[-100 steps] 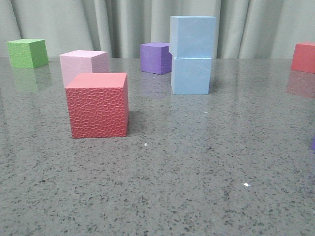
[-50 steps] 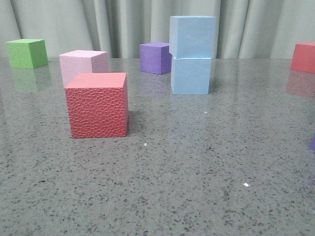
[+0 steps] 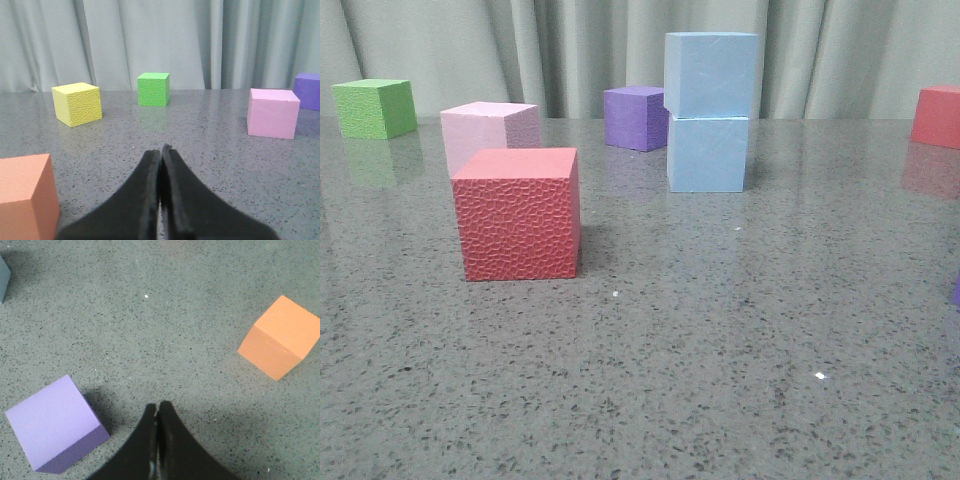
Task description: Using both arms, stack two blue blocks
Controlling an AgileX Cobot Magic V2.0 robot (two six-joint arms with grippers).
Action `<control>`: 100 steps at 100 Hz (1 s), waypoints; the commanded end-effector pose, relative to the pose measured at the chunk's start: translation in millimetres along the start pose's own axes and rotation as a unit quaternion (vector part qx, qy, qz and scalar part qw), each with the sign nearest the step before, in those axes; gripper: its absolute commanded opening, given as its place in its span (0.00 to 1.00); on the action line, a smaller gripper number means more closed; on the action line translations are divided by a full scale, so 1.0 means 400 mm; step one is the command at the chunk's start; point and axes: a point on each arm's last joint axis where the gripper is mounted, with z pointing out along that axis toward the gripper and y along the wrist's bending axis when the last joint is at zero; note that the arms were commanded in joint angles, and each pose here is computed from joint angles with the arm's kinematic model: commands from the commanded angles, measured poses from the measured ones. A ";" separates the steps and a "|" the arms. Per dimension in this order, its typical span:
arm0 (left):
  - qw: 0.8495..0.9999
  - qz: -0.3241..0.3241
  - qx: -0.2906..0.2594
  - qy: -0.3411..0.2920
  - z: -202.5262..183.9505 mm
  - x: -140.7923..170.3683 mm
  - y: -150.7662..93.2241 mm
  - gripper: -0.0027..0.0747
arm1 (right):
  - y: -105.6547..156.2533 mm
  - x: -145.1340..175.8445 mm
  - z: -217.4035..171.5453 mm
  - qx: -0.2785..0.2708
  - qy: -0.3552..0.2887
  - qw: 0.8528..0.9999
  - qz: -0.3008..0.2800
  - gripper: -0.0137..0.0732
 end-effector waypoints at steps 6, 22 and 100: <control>0.999 -0.009 0.003 -0.038 -0.004 0.011 -0.002 0.01 | -0.001 -0.029 -0.014 0.001 -0.044 0.999 -0.004 0.02; 0.999 -0.009 0.003 -0.038 -0.004 0.011 -0.002 0.01 | -0.001 -0.029 -0.014 0.001 -0.044 0.999 -0.004 0.02; 0.999 -0.009 0.003 -0.038 -0.004 0.011 -0.002 0.01 | -0.004 0.050 -0.026 -0.027 -0.192 0.981 -0.007 0.02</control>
